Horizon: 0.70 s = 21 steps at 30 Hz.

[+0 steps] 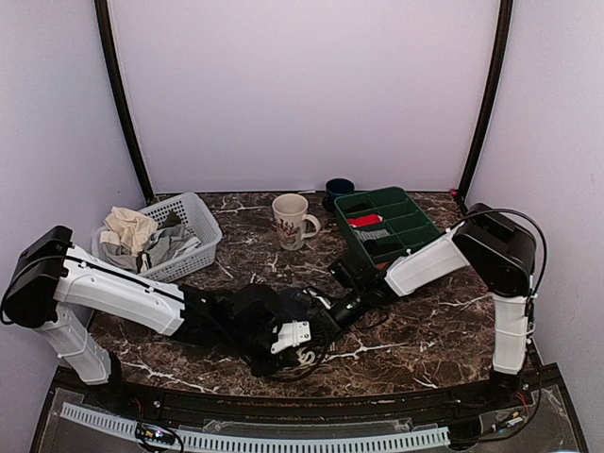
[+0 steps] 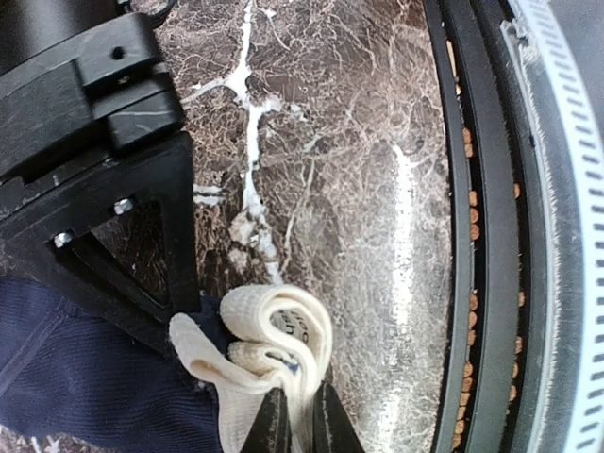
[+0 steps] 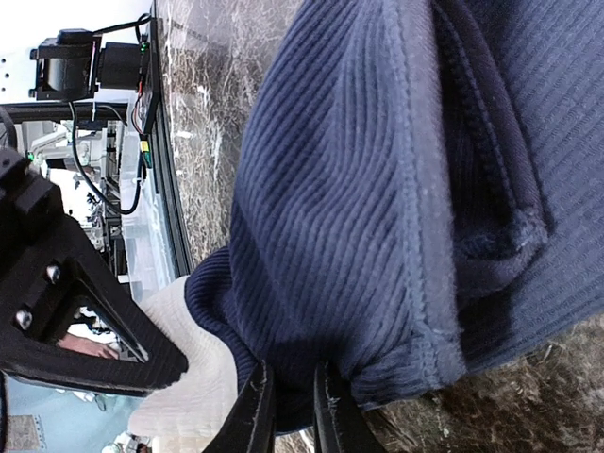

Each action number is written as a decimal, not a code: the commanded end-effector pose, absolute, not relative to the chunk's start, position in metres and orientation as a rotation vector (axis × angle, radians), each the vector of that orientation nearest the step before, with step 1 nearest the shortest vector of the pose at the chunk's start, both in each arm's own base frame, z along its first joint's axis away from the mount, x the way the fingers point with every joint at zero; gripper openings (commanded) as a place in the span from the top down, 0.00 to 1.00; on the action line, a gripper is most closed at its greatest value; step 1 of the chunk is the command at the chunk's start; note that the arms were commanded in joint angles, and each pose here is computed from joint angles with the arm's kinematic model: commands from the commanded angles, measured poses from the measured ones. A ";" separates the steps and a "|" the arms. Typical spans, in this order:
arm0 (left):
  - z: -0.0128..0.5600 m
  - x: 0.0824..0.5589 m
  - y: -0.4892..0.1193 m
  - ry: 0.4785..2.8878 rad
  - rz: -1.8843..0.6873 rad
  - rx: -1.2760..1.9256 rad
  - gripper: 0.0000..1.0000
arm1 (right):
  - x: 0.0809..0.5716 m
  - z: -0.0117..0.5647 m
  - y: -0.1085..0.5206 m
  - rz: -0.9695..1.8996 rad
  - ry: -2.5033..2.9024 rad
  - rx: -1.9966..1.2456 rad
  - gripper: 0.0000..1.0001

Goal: Roll the underwear
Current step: Roll the underwear at the center of the board.

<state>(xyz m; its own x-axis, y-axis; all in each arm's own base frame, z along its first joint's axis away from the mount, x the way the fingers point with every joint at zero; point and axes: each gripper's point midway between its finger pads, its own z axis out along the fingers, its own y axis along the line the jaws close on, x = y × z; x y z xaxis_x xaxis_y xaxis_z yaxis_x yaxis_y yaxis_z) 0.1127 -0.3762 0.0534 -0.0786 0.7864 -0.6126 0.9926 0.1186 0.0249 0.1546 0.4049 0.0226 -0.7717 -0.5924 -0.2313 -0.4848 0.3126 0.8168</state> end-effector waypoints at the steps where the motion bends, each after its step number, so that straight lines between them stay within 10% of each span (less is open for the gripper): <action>1: 0.079 0.099 -0.382 1.956 -0.799 1.723 1.00 | 0.144 -0.023 0.380 -1.235 -2.517 0.948 0.83; 11: 0.070 0.110 -0.363 1.841 -0.590 1.609 0.41 | 0.140 -0.034 0.374 -1.201 -2.520 0.923 0.85; 21: 0.042 0.104 -0.356 1.648 -0.269 1.710 0.38 | 0.136 -0.038 0.367 -1.177 -2.515 0.925 0.86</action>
<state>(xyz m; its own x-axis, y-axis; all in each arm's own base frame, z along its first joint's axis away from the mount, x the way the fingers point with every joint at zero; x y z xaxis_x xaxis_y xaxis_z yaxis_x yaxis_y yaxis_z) 0.0919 -0.3524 0.0423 0.0571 0.7718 -0.6333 0.9742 0.0956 0.2043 0.1530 0.4043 0.0203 -0.7553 -0.6053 -0.2513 -0.5013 0.2868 0.8163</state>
